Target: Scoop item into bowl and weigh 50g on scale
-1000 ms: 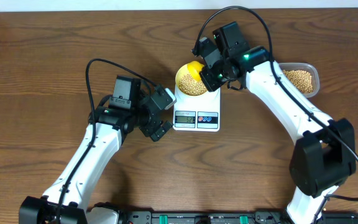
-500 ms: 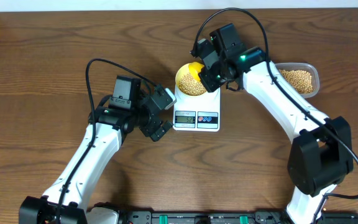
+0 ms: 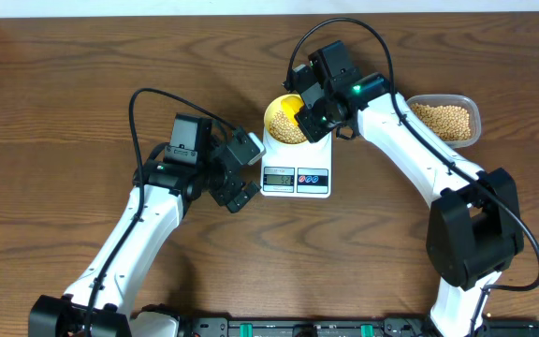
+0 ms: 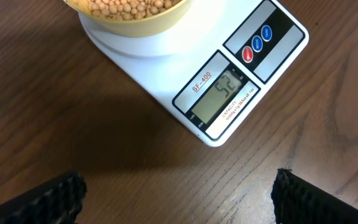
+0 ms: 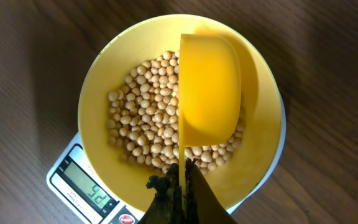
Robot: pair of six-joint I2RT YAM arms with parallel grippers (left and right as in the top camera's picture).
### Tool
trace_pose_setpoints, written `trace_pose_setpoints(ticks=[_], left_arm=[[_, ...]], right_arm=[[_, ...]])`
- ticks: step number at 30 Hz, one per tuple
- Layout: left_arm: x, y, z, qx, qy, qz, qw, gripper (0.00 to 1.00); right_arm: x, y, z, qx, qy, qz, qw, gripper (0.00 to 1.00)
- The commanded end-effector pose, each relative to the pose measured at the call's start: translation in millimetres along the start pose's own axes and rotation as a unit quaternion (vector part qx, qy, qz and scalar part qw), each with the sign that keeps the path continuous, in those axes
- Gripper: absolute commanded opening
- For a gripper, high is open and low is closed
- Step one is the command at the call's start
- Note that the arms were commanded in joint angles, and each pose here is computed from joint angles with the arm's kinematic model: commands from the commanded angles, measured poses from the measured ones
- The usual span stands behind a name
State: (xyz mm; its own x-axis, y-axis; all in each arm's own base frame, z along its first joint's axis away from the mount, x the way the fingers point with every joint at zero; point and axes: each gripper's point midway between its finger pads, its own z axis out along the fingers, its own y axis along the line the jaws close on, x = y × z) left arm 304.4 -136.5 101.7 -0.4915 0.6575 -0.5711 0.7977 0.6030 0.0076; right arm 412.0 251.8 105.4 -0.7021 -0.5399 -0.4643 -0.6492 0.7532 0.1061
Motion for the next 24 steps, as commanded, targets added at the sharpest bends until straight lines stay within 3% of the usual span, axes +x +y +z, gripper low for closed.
trace_pose_setpoints(ticks=[1, 24], left_arm=[[-3.4, -0.1, -3.8, 0.000, -0.009, 0.007, 1.000, 0.98], [-3.3, -0.1, -3.8, 0.000, -0.009, 0.007, 1.000, 0.98]], right_arm=[[3.1, 2.0, 3.5, 0.003, 0.006, 0.006, 1.000, 0.01], [7.7, 21.5, 6.3, -0.008, 0.020, -0.009, 1.000, 0.01]])
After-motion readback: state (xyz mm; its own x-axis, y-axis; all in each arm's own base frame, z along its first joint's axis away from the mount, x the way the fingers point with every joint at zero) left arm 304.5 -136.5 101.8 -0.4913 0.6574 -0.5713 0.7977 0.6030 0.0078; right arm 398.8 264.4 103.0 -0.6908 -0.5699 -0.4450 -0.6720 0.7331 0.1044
